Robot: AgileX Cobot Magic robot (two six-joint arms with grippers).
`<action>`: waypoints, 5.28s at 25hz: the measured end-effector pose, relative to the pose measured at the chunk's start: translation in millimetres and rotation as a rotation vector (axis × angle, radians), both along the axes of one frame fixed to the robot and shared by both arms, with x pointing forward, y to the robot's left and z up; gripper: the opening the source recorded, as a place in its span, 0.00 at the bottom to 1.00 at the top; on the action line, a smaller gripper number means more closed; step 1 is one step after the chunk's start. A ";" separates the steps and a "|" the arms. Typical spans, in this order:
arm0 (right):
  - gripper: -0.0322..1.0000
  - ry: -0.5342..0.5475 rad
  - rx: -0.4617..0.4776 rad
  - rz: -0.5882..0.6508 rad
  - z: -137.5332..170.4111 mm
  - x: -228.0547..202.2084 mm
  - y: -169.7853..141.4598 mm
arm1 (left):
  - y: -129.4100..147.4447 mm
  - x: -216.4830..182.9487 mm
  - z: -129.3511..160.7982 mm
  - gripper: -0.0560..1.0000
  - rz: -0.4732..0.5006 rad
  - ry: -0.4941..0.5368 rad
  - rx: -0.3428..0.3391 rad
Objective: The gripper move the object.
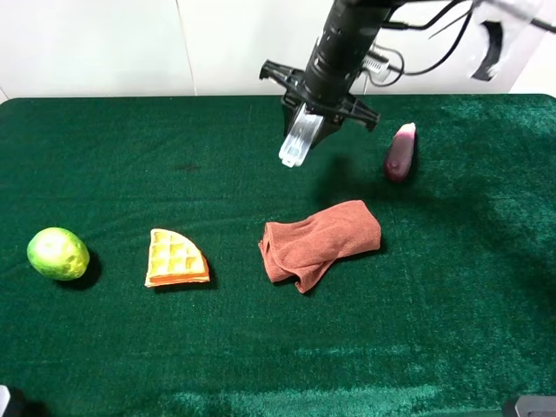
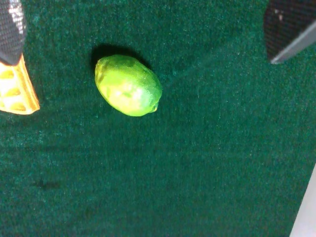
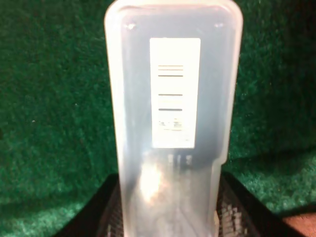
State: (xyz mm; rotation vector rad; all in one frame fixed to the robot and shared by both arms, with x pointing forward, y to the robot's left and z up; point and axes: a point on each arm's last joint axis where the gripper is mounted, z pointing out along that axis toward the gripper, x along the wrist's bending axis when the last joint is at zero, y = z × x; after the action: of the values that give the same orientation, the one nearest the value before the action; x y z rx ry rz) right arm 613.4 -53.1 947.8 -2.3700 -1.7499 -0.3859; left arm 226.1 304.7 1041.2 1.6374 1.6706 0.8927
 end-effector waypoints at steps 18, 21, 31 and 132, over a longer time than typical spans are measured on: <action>0.32 0.088 -0.052 -0.173 -49.2 -9.4 25.3 | 0.0 0.0 0.0 0.97 0.000 0.000 0.000; 0.32 0.090 -0.080 -0.183 -57.7 -12.9 29.9 | 0.0 0.0 0.0 0.97 0.000 0.000 0.000; 0.32 0.082 -0.150 -0.157 -68.7 -19.8 35.3 | 0.0 0.0 0.0 0.97 0.000 0.000 0.000; 0.70 -0.788 -0.371 0.356 168.0 -297.6 -230.7 | 0.0 0.0 0.0 0.97 0.000 0.000 0.000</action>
State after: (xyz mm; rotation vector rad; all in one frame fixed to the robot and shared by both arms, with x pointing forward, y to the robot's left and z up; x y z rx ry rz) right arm 315.9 -283.8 1115.8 -2.1926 -2.7300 -1.1373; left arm 226.1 304.7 1041.2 1.6374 1.6706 0.8927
